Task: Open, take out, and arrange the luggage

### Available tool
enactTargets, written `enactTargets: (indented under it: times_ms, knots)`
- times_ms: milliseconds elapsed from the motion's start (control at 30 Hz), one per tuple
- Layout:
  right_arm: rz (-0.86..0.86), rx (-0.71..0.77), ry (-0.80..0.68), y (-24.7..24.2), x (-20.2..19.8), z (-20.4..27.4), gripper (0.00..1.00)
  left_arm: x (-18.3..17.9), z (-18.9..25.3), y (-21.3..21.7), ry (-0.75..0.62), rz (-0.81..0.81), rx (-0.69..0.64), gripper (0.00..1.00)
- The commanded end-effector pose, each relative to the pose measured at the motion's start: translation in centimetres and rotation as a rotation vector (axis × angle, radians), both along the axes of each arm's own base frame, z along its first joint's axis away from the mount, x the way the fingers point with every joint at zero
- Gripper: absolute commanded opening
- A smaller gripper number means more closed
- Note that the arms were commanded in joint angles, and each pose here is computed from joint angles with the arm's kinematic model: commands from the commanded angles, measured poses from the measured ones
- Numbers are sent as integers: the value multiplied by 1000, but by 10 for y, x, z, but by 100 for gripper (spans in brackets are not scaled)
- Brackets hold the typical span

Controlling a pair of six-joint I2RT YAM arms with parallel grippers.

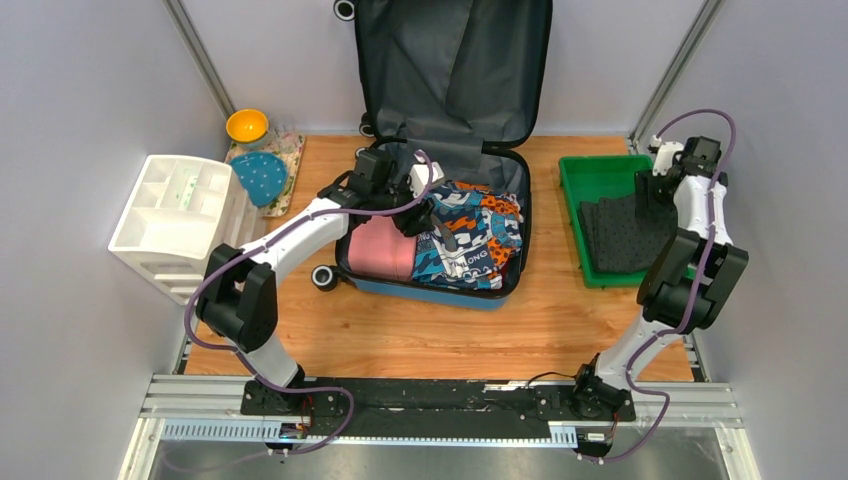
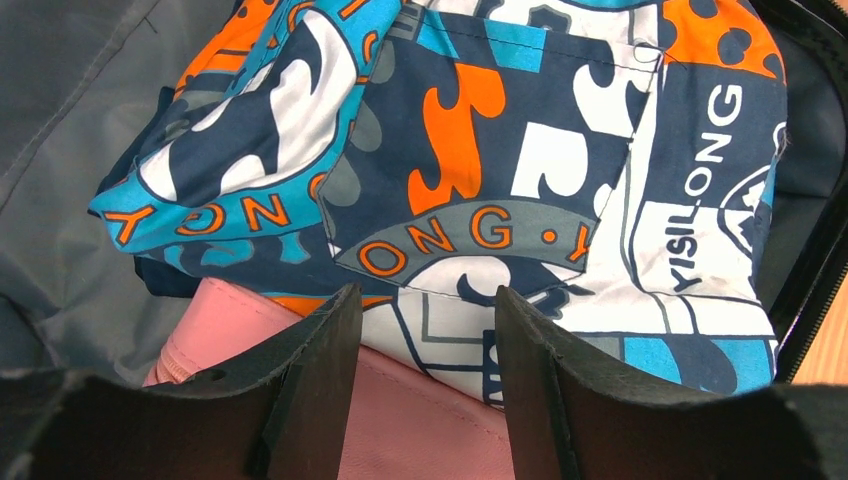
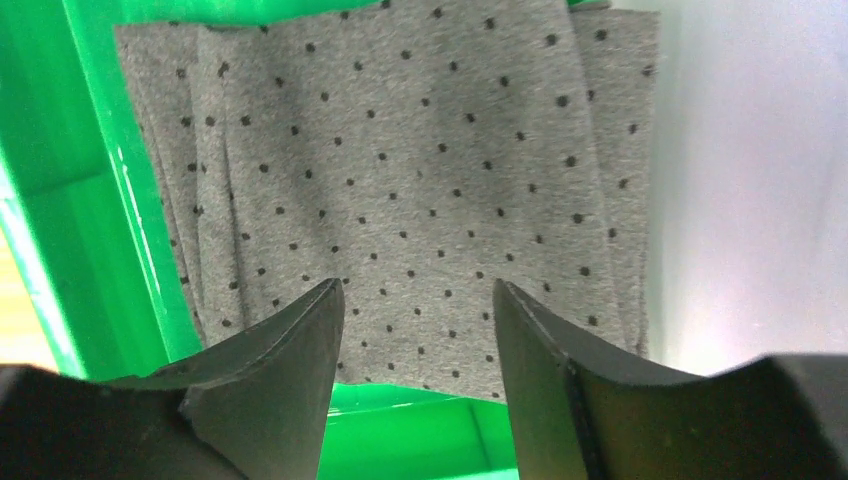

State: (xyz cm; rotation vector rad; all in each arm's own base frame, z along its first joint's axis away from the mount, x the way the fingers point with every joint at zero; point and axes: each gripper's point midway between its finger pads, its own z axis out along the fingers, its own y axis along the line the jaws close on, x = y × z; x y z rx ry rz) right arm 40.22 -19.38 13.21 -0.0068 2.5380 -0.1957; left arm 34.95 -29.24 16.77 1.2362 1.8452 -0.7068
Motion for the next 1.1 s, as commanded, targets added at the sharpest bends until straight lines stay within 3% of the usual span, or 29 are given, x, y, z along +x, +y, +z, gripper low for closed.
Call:
enactTargets:
  times_ms: [0, 167, 300, 500, 667, 833, 1067]
  knots:
    - [15, 60, 83, 13, -10, -25, 57, -5, 13, 8, -18, 14, -11, 59]
    - [19, 137, 165, 26, -12, -63, 55, -5, 14, 9, -24, 13, -5, 59]
    - [52, 308, 249, 63, -18, -98, 55, -5, 12, 9, -22, 15, -3, 59]
    - [202, 549, 333, 146, -33, -108, 60, -4, 11, 9, -12, 23, -1, 59]
    - [253, 589, 345, 174, -35, -104, 63, -4, 12, 10, -7, 30, -1, 59]
    - [257, 546, 290, 165, -24, -77, 73, -5, 18, 10, 3, 20, 3, 60]
    - [307, 536, 27, 173, -9, 37, 81, -26, 41, -9, -156, -175, 4, 64]
